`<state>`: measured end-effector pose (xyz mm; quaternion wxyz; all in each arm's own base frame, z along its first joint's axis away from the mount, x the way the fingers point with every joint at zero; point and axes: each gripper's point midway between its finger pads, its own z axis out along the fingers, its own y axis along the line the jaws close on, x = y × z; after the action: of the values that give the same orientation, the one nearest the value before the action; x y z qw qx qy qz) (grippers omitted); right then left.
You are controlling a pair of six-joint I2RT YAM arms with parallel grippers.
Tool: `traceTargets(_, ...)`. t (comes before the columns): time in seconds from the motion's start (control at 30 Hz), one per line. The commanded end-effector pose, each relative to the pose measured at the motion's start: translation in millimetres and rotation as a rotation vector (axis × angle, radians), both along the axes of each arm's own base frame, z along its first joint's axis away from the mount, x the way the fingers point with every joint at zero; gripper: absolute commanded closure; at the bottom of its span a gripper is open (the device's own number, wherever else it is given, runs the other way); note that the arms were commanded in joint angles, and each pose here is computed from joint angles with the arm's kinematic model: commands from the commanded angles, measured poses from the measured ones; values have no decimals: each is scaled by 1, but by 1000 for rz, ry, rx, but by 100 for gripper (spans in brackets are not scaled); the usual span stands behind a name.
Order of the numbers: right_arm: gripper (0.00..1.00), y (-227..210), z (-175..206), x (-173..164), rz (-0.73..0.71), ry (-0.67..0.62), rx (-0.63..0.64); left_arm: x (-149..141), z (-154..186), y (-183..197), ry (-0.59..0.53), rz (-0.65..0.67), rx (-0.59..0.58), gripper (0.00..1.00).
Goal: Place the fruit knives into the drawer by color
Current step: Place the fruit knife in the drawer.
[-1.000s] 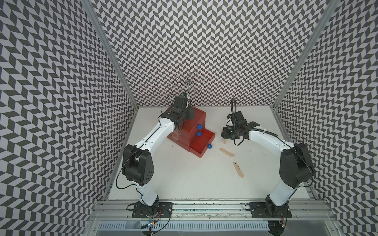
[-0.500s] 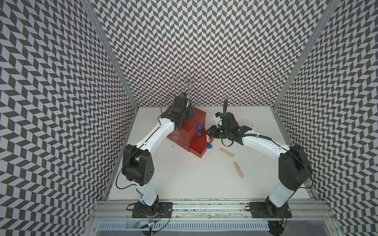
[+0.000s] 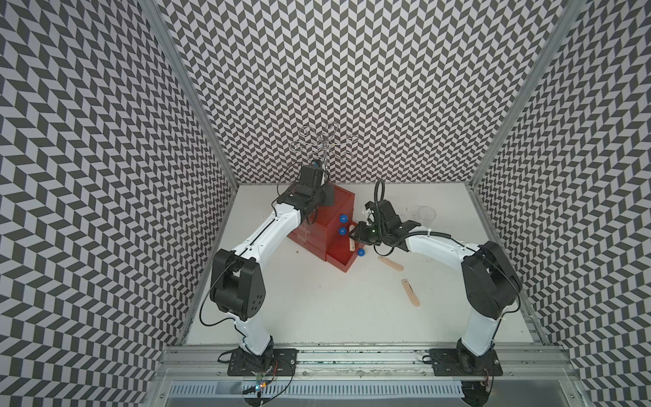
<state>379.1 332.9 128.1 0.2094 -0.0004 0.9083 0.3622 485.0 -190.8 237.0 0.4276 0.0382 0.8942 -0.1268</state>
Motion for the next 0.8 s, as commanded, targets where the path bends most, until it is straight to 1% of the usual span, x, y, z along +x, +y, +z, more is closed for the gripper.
traceTargets(0.0,87,8,-7,3,-19,-2,23,-54,-125,25,419,5,182,100)
traceTargets(0.6,87,17,-33,-9,4,38,-18,-55,-126,24,421,3,183,100)
traceTargets(0.77,84,16,-41,-11,7,55,-32,-55,-125,25,422,4,182,100)
